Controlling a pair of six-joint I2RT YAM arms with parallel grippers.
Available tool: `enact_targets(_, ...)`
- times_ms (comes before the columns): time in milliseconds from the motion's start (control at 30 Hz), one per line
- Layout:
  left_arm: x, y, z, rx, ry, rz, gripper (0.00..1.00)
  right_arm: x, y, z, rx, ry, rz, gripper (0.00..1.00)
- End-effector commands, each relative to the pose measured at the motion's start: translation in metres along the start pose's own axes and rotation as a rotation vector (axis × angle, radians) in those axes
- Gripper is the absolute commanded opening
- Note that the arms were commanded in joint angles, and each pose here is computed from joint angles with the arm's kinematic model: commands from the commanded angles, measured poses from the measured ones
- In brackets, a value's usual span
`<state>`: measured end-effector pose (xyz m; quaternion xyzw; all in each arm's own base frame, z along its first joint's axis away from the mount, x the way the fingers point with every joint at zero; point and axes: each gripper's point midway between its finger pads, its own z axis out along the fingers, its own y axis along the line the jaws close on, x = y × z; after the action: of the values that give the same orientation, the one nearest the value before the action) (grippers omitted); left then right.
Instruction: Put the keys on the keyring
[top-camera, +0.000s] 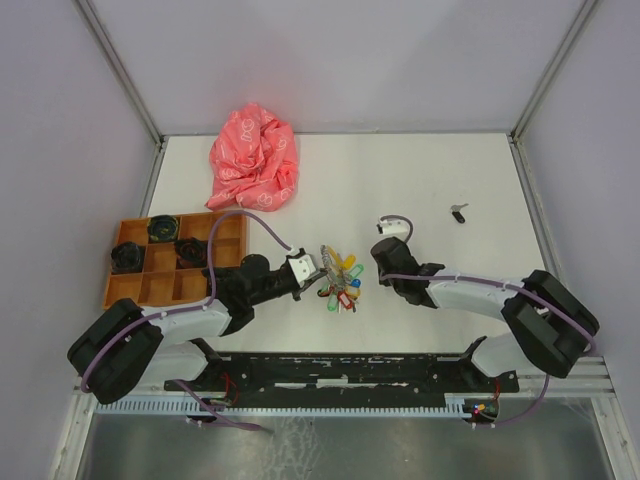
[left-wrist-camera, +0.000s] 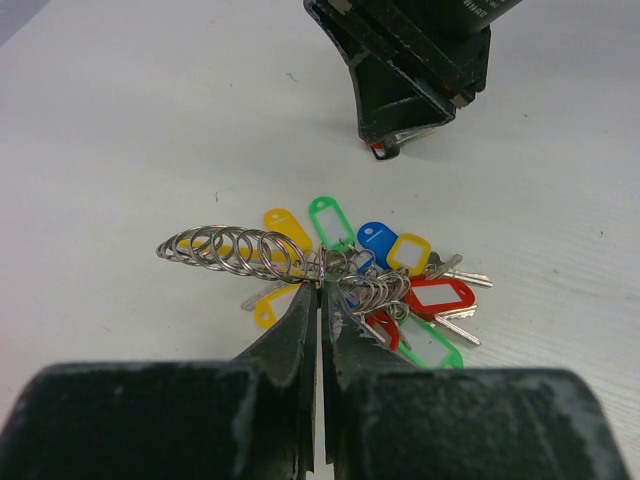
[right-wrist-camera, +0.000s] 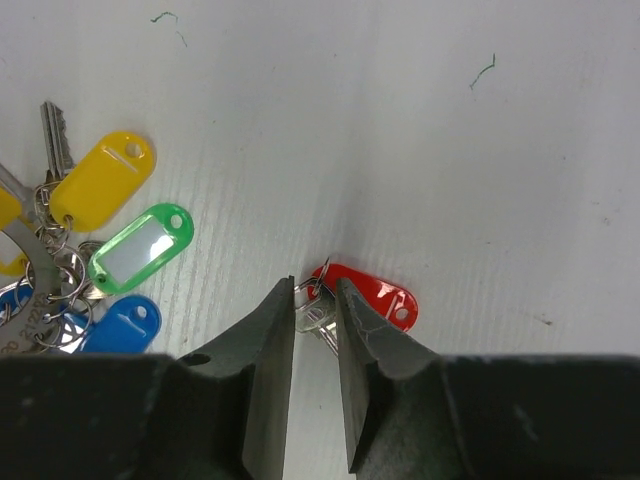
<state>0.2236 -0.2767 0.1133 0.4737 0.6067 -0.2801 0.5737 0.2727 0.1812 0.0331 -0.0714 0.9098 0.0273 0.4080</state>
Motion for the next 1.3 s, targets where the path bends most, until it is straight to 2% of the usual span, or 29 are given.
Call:
enact_targets(0, -0.031, 0.010, 0.007, -0.026, -0.084, 0.015, 0.03, -0.008, 0.001, 0.004, 0.025, -0.045, 0.033, 0.30)
enact_targets(333, -0.030, 0.010, 0.007, -0.024, -0.083, 0.013, 0.03, 0.001, 0.000, 0.011, 0.040, -0.022, 0.021, 0.24)
enact_targets(733, -0.031, 0.010, 0.007, -0.021, -0.084, 0.014, 0.03, -0.003, -0.002, 0.003, 0.029, -0.038, -0.011, 0.02)
enact_targets(800, -0.031, 0.009, 0.007, -0.020, -0.083, 0.013, 0.03, -0.009, -0.001, -0.002, 0.008, -0.046, -0.039, 0.01)
enact_targets(1033, -0.032, 0.009, 0.005, -0.017, -0.087, 0.020, 0.03, -0.021, 0.018, -0.031, -0.184, -0.020, -0.254, 0.01)
enact_targets(1167, -0.032, 0.007, 0.005, -0.009, -0.091, 0.030, 0.03, -0.032, 0.051, -0.061, -0.435, -0.046, -0.396, 0.01)
enact_targets(1267, -0.032, 0.005, 0.005, 0.003, -0.095, 0.042, 0.03, -0.035, 0.068, -0.080, -0.571, -0.003, -0.518, 0.01)
